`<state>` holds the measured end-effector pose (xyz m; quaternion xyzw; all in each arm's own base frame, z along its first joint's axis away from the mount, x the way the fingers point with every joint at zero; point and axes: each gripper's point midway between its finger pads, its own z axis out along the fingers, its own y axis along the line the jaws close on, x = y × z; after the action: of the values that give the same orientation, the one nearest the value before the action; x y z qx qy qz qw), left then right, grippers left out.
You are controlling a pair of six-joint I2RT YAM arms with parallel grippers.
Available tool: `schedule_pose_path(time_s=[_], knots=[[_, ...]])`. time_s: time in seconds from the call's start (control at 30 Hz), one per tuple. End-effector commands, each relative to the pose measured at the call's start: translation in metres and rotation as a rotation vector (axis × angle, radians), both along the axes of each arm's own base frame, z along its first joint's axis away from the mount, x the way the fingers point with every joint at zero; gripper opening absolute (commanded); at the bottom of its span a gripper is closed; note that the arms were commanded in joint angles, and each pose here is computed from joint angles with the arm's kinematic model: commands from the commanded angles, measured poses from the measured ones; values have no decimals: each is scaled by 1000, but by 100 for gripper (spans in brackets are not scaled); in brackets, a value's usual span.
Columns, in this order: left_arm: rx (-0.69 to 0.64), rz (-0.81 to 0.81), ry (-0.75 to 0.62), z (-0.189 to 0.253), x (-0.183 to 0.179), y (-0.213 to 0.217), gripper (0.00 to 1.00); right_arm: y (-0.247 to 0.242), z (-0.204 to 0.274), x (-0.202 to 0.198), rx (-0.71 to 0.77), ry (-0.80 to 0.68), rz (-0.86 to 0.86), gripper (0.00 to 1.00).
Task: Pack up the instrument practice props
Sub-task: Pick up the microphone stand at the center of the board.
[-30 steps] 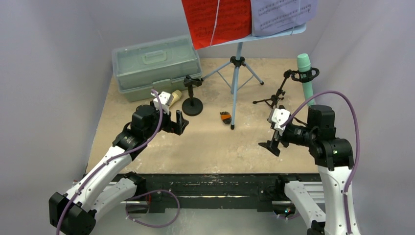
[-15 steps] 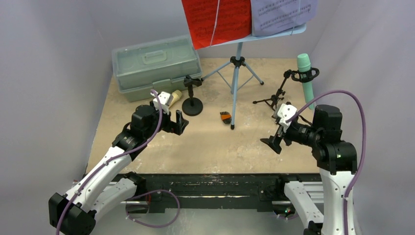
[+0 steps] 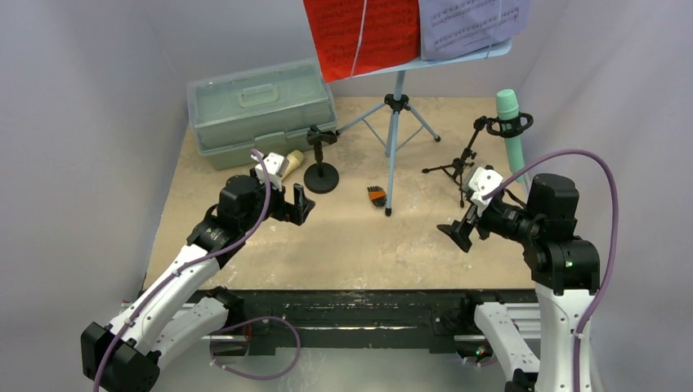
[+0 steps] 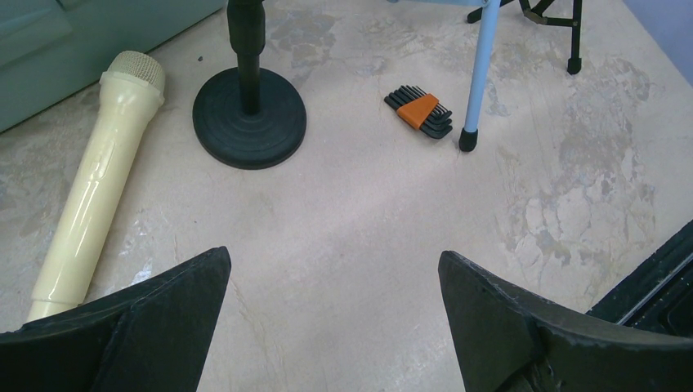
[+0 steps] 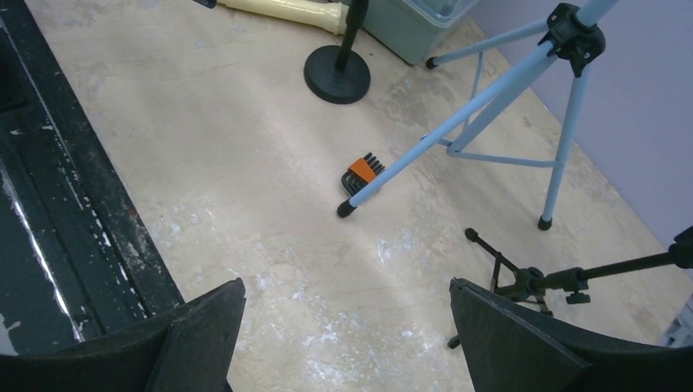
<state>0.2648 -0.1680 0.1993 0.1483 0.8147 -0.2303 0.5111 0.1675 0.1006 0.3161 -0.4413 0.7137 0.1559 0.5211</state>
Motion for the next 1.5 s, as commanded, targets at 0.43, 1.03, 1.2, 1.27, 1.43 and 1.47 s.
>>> schedule_pose_path(time_s=[0.43, 1.03, 1.2, 1.27, 1.43, 1.47], knots=[[0, 12, -41, 10, 3, 4, 99, -32, 31, 24, -18, -112, -233, 99], [0, 15, -36, 9, 4, 5, 99, -78, 51, 60, 50, -154, -580, 99], [-2, 15, -40, 10, 4, 5, 99, -103, 60, 80, 70, -188, -744, 99], [-3, 15, -40, 10, 4, 5, 99, -104, 63, 87, 74, -192, -746, 99], [-5, 13, -43, 11, 3, 5, 99, -67, 53, 91, 111, -99, -535, 99], [-5, 14, -45, 12, 3, 6, 99, -60, 40, 92, 117, -55, -498, 99]])
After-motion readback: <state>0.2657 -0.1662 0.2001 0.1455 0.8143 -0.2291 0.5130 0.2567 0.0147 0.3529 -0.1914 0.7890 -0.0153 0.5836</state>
